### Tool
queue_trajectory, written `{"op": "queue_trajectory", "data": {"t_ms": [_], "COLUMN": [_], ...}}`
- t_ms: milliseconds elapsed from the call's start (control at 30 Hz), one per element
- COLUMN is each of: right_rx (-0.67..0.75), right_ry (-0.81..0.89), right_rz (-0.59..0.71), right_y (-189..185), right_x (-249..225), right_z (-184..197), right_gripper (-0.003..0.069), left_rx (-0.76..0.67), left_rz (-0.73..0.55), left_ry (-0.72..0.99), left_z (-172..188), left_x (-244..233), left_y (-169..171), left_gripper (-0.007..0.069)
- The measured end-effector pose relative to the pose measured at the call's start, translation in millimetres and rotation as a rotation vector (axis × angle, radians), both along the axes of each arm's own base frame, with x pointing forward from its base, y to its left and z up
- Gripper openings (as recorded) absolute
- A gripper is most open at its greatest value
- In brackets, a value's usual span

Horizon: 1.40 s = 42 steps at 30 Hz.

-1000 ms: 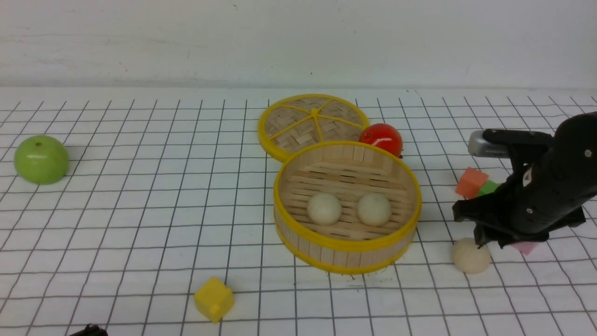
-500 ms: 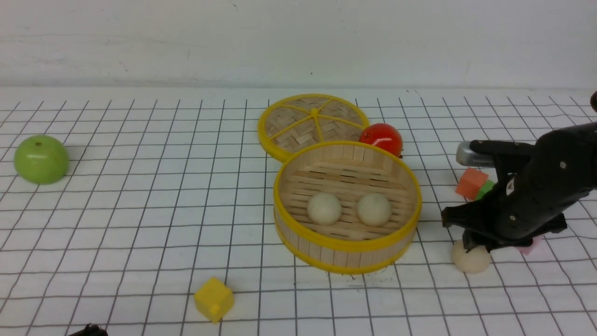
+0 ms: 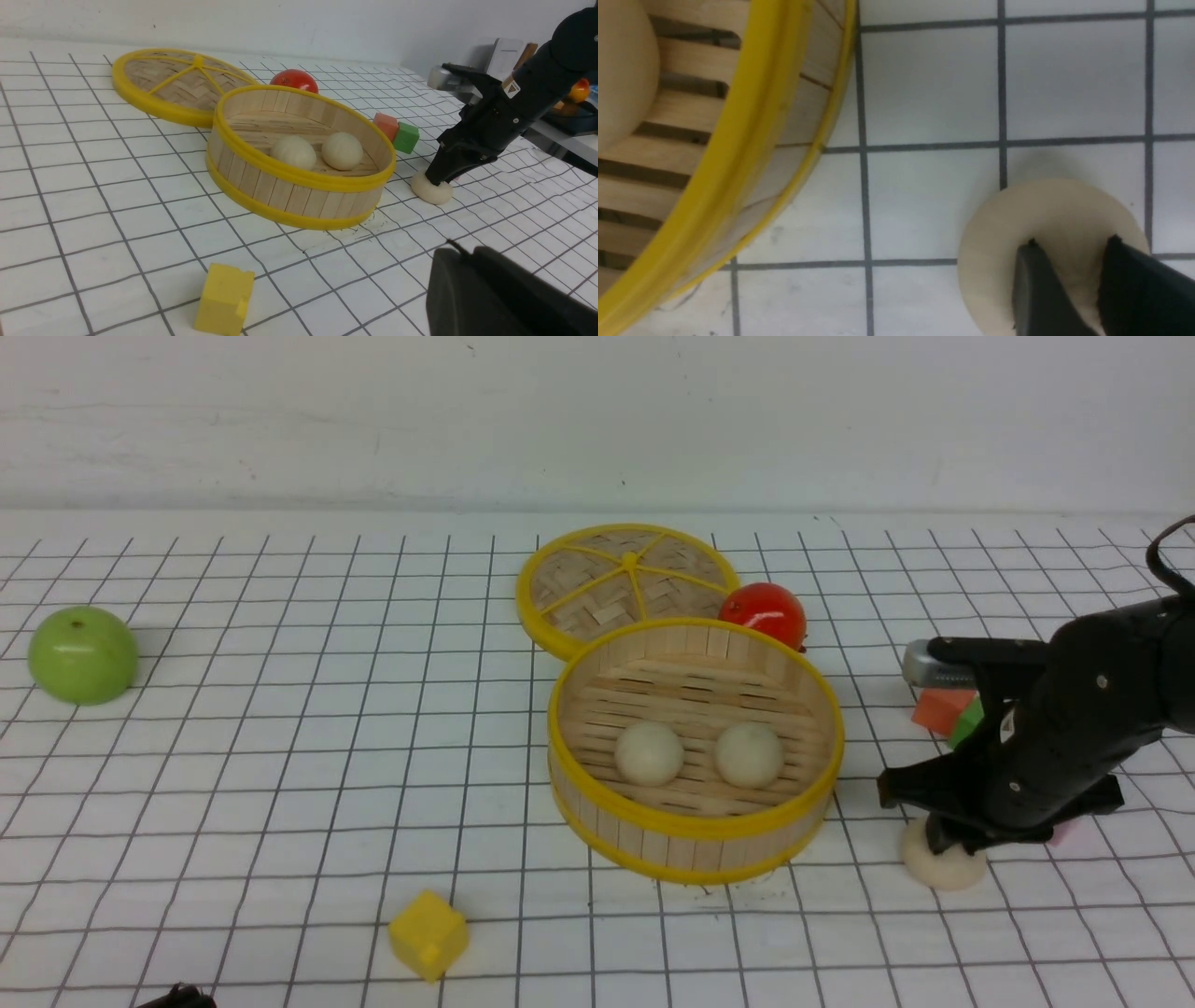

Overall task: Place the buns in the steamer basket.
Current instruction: Use the right arm to grab a steamed stuffed bun, then use the right arm to put the steamed stuffed bun into the steamer

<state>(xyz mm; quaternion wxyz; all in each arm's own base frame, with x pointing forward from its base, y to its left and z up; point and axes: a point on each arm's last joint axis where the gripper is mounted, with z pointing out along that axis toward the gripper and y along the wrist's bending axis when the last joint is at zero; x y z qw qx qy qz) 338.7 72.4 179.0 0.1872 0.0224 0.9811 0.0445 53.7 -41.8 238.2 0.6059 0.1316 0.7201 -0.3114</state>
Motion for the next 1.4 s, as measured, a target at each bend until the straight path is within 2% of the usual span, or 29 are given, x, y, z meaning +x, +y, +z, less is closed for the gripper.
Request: {"op": "queue_trajectory", "data": {"t_ms": [267, 533, 700, 833, 900, 967, 1100, 1233, 1400], "right_rx": [-0.010, -0.013, -0.012, 0.006, 0.029, 0.038, 0.106, 0.151, 0.160], "right_ry": [-0.004, -0.005, -0.027, -0.118, -0.211, -0.250, -0.385, -0.412, -0.375], "right_rz": [0.016, 0.021, 0.028, 0.050, 0.083, 0.099, 0.190, 0.245, 0.254], "right_y": [-0.3, -0.4, -1.1, 3.8, 14.0, 19.0, 55.2, 87.6, 113.5], "right_x": [0.4, 0.4, -2.9, -14.6, -19.2, -19.1, -6.7, 14.4, 49.7], "right_z": [0.3, 0.3, 12.2, 50.0, 84.3, 96.7, 131.5, 123.8, 84.5], "right_gripper": [0.0195, 0.0003, 0.0000, 0.0000, 0.0002, 0.0003, 0.0006, 0.0006, 0.0015], "left_rx": [0.000, 0.000, 0.000, 0.000, 0.000, 0.000, 0.000, 0.000, 0.000], "left_rz": [0.000, 0.000, 0.000, 0.000, 0.000, 0.000, 0.000, 0.000, 0.000], "left_ry": [0.000, 0.000, 0.000, 0.000, 0.000, 0.000, 0.000, 0.000, 0.000], "left_z": [0.0, 0.0, 0.0, 0.0, 0.0, 0.0, 0.0, 0.0, 0.0], "left_x": [0.0, 0.0, 0.0, 0.0, 0.0, 0.0, 0.0, 0.0, 0.0], "left_y": [0.0, 0.0, 0.0, 0.0, 0.0, 0.0, 0.0, 0.0, 0.0], "left_gripper": [0.0040, 0.0047, 0.0047, 0.0047, 0.0047, 0.0047, 0.0047, 0.0047, 0.0047]}}
